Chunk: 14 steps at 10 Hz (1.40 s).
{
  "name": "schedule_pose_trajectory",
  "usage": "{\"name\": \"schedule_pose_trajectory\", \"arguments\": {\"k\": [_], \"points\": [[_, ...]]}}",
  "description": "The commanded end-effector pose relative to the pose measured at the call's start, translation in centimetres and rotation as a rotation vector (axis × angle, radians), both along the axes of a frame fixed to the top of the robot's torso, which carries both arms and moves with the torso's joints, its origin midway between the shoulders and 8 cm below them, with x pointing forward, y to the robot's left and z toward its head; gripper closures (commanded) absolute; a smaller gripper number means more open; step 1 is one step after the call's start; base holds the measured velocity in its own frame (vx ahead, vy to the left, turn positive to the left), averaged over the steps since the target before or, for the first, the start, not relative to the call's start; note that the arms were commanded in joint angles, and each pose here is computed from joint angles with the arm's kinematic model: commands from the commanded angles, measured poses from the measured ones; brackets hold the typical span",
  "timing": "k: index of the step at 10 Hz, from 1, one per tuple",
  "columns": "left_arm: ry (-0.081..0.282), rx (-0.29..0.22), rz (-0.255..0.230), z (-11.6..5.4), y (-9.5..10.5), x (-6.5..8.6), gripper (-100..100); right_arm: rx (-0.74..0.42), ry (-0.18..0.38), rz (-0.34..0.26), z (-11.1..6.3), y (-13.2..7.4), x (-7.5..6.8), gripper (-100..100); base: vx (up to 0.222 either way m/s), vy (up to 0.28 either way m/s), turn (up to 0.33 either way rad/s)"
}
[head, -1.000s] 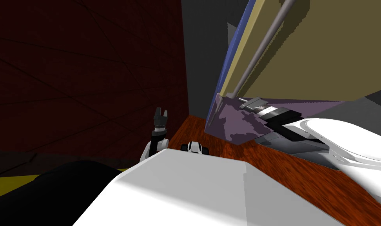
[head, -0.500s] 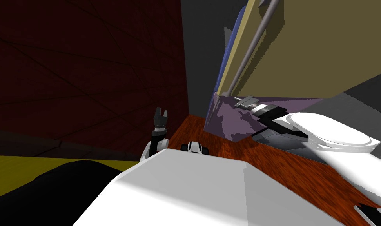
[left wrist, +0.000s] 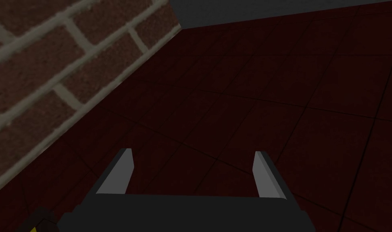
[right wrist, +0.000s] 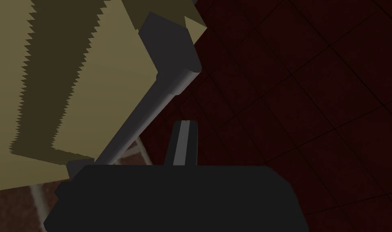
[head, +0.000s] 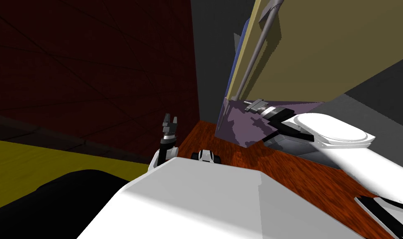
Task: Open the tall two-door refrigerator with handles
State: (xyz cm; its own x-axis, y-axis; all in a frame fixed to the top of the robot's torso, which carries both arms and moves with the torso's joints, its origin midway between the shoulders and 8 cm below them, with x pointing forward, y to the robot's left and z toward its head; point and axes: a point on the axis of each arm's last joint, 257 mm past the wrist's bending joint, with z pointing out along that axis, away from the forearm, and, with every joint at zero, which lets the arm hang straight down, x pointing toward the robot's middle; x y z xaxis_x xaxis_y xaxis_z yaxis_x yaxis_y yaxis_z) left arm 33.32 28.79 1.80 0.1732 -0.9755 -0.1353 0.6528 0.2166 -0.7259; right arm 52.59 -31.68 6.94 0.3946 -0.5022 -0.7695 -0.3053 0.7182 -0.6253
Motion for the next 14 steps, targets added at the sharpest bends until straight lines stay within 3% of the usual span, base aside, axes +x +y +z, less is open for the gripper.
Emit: {"name": "schedule_pose_trajectory", "arguments": {"k": [1,2,4,6,9,10,11,14], "points": [[0.0,0.0,0.0,0.0,0.0,0.0,0,-0.044,0.028,-0.005,-0.7,-0.3,1.8,100,-0.22,-0.028,0.005],[0.0,0.0,0.0,0.0,0.0,0.0,0,-0.049,0.029,0.015,-0.7,0.8,2.0,100,-0.115,-0.029,-0.005],[0.0,0.0,0.0,0.0,0.0,0.0,0,-0.051,-0.009,0.033,1.3,1.8,2.2,100,-0.018,-0.027,-0.002],[0.0,0.0,0.0,0.0,0.0,0.0,0,-0.097,0.025,0.01,0.2,0.8,3.9,100,-0.186,-0.05,0.0],[0.0,0.0,0.0,0.0,0.0,0.0,0,-0.109,-0.01,0.049,2.2,3.1,4.2,100,-0.055,-0.019,-0.002],[0.0,0.0,0.0,0.0,0.0,0.0,0,-0.108,-0.003,0.044,1.7,2.8,4.0,100,0.0,0.005,-0.001],[0.0,0.0,0.0,0.0,0.0,0.0,0,-0.108,0.005,0.007,1.7,1.0,4.6,-100,0.061,0.089,-0.04],[0.0,0.0,0.0,0.0,0.0,0.0,0,-0.109,0.019,-0.054,1.5,-1.9,5.3,-100,0.107,0.161,-0.043]]}}
